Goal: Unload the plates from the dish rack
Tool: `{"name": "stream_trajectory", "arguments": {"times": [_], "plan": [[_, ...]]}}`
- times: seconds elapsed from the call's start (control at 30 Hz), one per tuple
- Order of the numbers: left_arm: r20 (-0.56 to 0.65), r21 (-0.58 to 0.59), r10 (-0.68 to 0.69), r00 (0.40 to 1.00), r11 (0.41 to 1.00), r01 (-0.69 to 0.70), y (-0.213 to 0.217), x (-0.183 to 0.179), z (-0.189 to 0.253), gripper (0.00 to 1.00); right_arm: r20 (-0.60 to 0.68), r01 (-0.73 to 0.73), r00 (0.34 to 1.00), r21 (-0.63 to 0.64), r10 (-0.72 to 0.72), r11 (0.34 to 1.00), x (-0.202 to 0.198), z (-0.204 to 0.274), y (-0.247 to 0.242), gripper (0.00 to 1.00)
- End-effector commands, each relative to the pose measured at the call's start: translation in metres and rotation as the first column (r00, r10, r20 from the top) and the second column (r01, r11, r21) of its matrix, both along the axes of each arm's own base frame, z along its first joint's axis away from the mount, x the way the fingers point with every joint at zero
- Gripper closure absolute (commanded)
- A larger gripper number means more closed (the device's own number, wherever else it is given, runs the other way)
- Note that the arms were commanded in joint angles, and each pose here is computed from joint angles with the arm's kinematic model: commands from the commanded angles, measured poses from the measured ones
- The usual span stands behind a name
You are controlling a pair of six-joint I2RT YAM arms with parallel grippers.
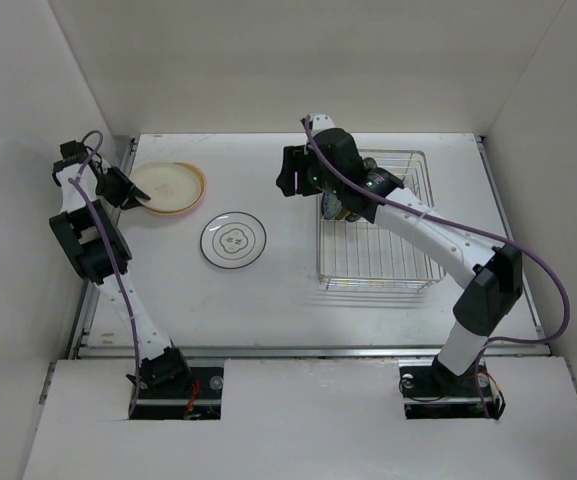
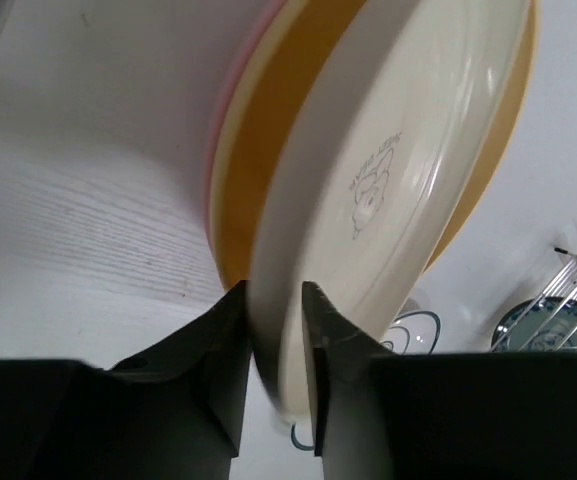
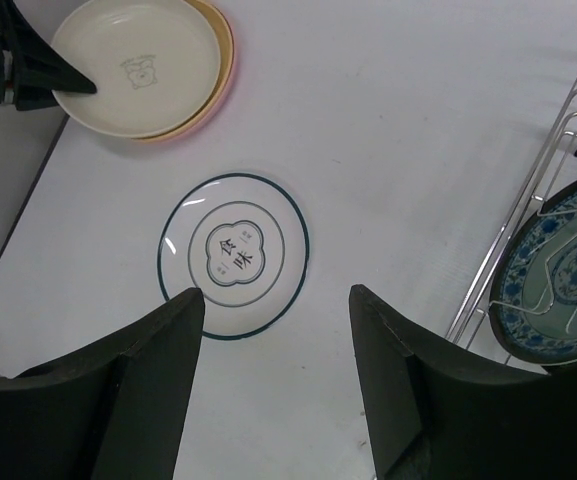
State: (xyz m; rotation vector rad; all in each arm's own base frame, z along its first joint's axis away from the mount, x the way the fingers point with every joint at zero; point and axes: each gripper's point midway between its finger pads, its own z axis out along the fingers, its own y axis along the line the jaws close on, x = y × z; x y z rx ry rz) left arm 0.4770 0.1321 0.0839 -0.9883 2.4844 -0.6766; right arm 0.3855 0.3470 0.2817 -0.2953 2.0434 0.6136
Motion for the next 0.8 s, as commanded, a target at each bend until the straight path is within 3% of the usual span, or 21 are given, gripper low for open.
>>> {"name": "stream_trajectory", "arguments": {"times": [0.0,0.1,0.27,0.43,0.57,0.67,0.77], "plan": [[-0.033,0.055,-0.047,0.998,0.997,0.049,0.003,-0.007,0.003,0.76,0.056,0.012,0.998,0.037,-0.014,0.999,-0.007,0.031,-0.008,0.34],[-0.138,0.087,-0.091,0.986,0.991,0.104,0.000,-0.027,-0.013,0.53,0.061,0.009,0.998,0.030,-0.010,1.000,-0.007,0.030,-0.008,0.34],[-0.250,0.233,-0.199,0.948,0.938,0.258,-0.005,-0.039,-0.020,0.43,0.065,-0.002,0.998,0.039,-0.001,0.999,-0.008,0.035,-0.006,0.34],[-0.353,0.400,-0.191,0.916,0.854,0.333,0.009,-0.042,-0.018,0.41,0.063,-0.010,0.998,0.042,0.007,0.999,-0.011,0.035,-0.007,0.34],[-0.331,0.412,-0.189,0.925,0.852,0.321,0.005,-0.040,-0.006,0.41,0.064,0.014,0.998,0.030,-0.016,0.999,-0.014,0.039,-0.016,0.34],[-0.268,0.422,-0.191,0.944,0.858,0.293,-0.001,-0.039,0.014,0.41,0.052,0.141,0.989,0.002,-0.140,0.990,-0.011,0.043,-0.040,0.33],[-0.237,0.429,-0.195,0.952,0.858,0.283,-0.004,-0.042,0.032,0.41,0.043,0.350,0.937,-0.065,-0.347,0.935,-0.002,0.045,-0.086,0.29]]}}
